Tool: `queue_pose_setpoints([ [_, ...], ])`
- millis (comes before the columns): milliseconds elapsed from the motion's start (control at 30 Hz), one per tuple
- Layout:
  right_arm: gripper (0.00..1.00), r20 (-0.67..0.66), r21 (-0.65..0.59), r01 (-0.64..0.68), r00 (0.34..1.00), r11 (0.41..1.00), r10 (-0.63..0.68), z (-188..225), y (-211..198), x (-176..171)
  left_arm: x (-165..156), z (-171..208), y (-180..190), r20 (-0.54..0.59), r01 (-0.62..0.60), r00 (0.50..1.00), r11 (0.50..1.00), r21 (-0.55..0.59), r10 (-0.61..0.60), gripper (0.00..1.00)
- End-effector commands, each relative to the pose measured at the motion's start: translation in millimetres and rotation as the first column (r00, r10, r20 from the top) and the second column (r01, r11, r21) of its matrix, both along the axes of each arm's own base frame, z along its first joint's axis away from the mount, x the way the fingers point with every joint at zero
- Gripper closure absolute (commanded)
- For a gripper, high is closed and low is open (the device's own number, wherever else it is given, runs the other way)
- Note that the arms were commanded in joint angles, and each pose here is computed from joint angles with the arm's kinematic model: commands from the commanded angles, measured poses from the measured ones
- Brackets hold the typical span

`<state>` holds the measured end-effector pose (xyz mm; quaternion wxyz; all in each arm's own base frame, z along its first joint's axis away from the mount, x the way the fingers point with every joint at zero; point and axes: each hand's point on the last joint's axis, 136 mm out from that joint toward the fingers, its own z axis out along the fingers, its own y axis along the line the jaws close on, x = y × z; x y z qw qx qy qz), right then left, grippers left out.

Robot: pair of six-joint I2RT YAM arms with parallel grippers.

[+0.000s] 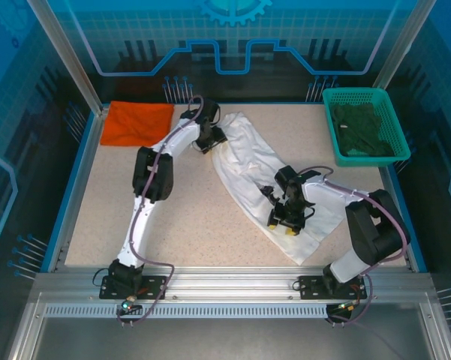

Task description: Fold and stack the t-shirts

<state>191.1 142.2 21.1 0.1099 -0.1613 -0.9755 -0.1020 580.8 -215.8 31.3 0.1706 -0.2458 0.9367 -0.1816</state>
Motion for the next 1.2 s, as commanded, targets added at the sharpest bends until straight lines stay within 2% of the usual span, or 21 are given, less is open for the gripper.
queue_pose_setpoints([
  [0, 0.46, -0.009, 0.030, 0.050, 0.999, 0.998, -0.050, 0, 5, 16, 11, -39, -4, -0.022, 0.040, 0.999, 0.999, 0.029, -0.040, 0.40],
  [133, 0.46, -0.031, 0.045, 0.044, 0.999, 0.998, -0.042, -3, 13, 20, 39, -15, 8, 0.105, 0.044, 0.993, 0.998, 0.051, -0.049, 0.33],
  [233, 0.46, -0.069, 0.033, 0.040, 0.997, 0.999, -0.038, -5, 16, 15, 38, 7, 34, 0.118, 0.039, 0.992, 0.994, 0.103, -0.051, 0.26],
  [333, 0.46, -0.091, 0.059, 0.040, 0.995, 0.997, -0.035, -8, 29, 8, 34, 25, 59, 0.136, 0.023, 0.990, 0.987, 0.159, -0.045, 0.25],
  [533, 0.47, -0.169, 0.062, 0.005, 0.986, 0.998, 0.005, -21, 56, -3, 44, 24, 70, 0.135, 0.028, 0.990, 0.993, 0.114, -0.043, 0.29],
  [633, 0.47, -0.194, 0.082, -0.045, 0.979, 0.996, 0.060, -23, 77, -4, 40, 39, 66, 0.129, 0.039, 0.990, 0.997, 0.063, -0.047, 0.23],
  [867, 0.46, -0.172, 0.120, -0.051, 0.982, 0.991, 0.071, -11, 125, 1, -3, 122, 62, 0.180, 0.021, 0.984, 0.999, -0.036, -0.015, 0.11],
  [1067, 0.45, -0.138, 0.133, -0.079, 0.986, 0.988, 0.097, -6, 185, -12, -64, 131, 65, 0.142, -0.006, 0.990, 0.995, -0.103, 0.021, 0.06],
  [1167, 0.44, -0.085, 0.151, -0.133, 0.985, 0.980, 0.147, 1, 217, -16, -88, 127, 76, 0.126, -0.012, 0.992, 0.997, -0.077, 0.022, 0.05],
])
